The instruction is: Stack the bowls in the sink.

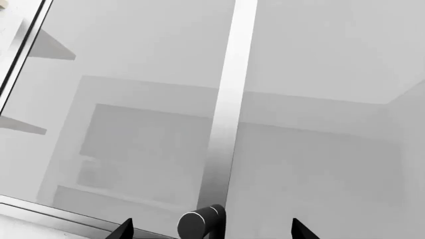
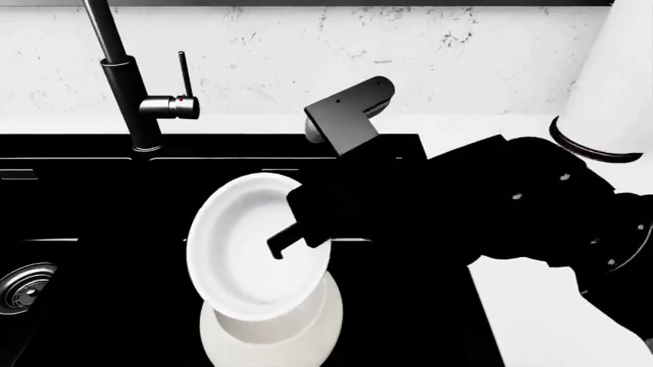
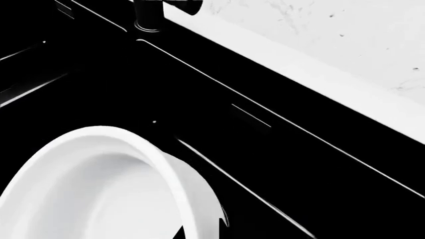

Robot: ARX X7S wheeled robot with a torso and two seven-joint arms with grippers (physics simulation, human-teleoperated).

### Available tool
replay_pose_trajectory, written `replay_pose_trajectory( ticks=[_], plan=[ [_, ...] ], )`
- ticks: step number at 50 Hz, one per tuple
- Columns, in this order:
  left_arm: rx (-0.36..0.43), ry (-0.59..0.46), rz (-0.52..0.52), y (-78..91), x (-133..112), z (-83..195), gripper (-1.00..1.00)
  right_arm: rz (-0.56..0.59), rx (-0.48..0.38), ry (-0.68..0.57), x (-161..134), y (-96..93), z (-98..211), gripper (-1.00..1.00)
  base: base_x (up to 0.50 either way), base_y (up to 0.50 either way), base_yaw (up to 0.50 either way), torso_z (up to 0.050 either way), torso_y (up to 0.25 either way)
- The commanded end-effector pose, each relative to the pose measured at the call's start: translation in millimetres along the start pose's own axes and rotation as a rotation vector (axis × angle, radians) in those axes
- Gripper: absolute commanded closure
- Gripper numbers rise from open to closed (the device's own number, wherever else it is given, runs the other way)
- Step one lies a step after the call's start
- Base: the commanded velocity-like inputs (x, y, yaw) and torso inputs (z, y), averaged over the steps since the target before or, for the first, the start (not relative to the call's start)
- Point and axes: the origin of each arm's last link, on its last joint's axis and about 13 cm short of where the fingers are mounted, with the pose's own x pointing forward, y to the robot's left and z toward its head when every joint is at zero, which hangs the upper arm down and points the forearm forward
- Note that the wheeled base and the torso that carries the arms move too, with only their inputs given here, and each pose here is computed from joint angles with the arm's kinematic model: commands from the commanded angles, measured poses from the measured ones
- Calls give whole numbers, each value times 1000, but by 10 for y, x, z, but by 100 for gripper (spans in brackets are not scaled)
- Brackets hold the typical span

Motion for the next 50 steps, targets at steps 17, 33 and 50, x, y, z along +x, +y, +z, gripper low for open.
replay_pose_trajectory(
  ticks=[17,33,50],
  plan=[
    [0,3,-1,-6,1,-11,-100,-6,4,-4,212,-17,-93,100,0,0,0,0,1],
    [1,5,2,0,5,-11,-100,15,-10,24,278,5,-148,100,0,0,0,1,1],
    [0,6,2,10,-2,-33,-100,1,-19,43,370,13,-234,100,0,0,0,1,1]
  ],
)
